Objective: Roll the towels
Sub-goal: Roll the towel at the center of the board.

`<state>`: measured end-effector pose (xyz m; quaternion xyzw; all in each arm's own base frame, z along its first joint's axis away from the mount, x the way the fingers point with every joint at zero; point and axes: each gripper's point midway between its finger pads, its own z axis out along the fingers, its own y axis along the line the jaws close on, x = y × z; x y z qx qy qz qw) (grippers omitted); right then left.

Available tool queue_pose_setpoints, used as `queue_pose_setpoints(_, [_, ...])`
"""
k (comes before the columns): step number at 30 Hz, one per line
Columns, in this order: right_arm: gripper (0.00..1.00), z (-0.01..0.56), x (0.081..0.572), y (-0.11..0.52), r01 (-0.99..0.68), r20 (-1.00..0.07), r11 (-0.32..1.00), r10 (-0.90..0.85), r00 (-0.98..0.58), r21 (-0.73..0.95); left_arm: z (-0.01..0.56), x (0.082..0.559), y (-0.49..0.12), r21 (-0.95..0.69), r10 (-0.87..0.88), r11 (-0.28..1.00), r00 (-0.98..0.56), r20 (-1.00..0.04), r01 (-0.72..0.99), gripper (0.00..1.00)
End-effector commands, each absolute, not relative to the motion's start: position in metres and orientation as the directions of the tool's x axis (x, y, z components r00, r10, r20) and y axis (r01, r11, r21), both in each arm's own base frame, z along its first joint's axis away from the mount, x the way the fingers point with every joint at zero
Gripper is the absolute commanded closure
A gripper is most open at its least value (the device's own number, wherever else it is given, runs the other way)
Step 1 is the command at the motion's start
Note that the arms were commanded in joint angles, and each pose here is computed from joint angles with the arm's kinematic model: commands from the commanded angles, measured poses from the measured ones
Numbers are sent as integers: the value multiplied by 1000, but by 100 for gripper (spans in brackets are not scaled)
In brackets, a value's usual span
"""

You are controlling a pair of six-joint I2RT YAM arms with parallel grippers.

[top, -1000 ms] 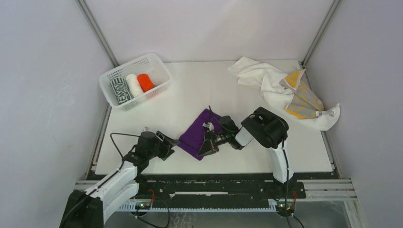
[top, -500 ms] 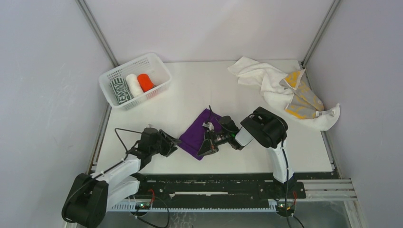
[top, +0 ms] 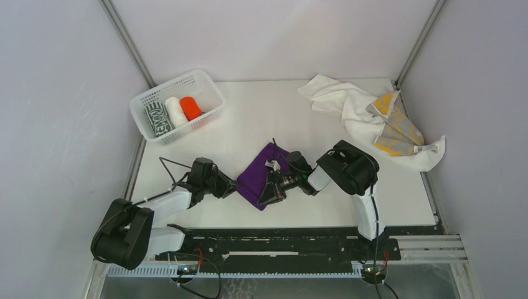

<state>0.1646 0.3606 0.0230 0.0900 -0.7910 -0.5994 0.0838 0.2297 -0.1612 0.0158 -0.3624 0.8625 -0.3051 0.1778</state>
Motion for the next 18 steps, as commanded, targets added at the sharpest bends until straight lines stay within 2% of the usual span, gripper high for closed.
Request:
queue_pose_setpoints(1, [76, 19, 161, 358, -68, 25, 365, -245, -969, 929, -25, 192, -131, -425, -695, 678, -712, -104, -599, 69])
queue_pose_setpoints(4, [63, 27, 161, 355, -176, -61, 413, -277, -959, 894, -22, 193, -126, -396, -688, 696, -714, -131, -599, 69])
queue_pose_setpoints(8, [54, 39, 169, 349, -350, -204, 505, -322, -924, 789, -17, 193, -120, -371, -678, 714, -717, -158, -594, 69])
queue_pose_setpoints(12, [52, 56, 177, 344, -528, -362, 585, -385, -849, 615, -15, 192, -120, -366, -672, 722, -722, -165, -588, 69])
queue_pose_setpoints(14, [55, 65, 181, 344, -606, -437, 613, -423, -794, 508, -14, 193, -121, -367, -672, 721, -723, -163, -587, 69])
queue_pose_setpoints(18, [61, 79, 177, 357, -743, -552, 571, -516, -655, 348, -13, 195, -123, -367, -664, 727, -730, -162, -580, 68])
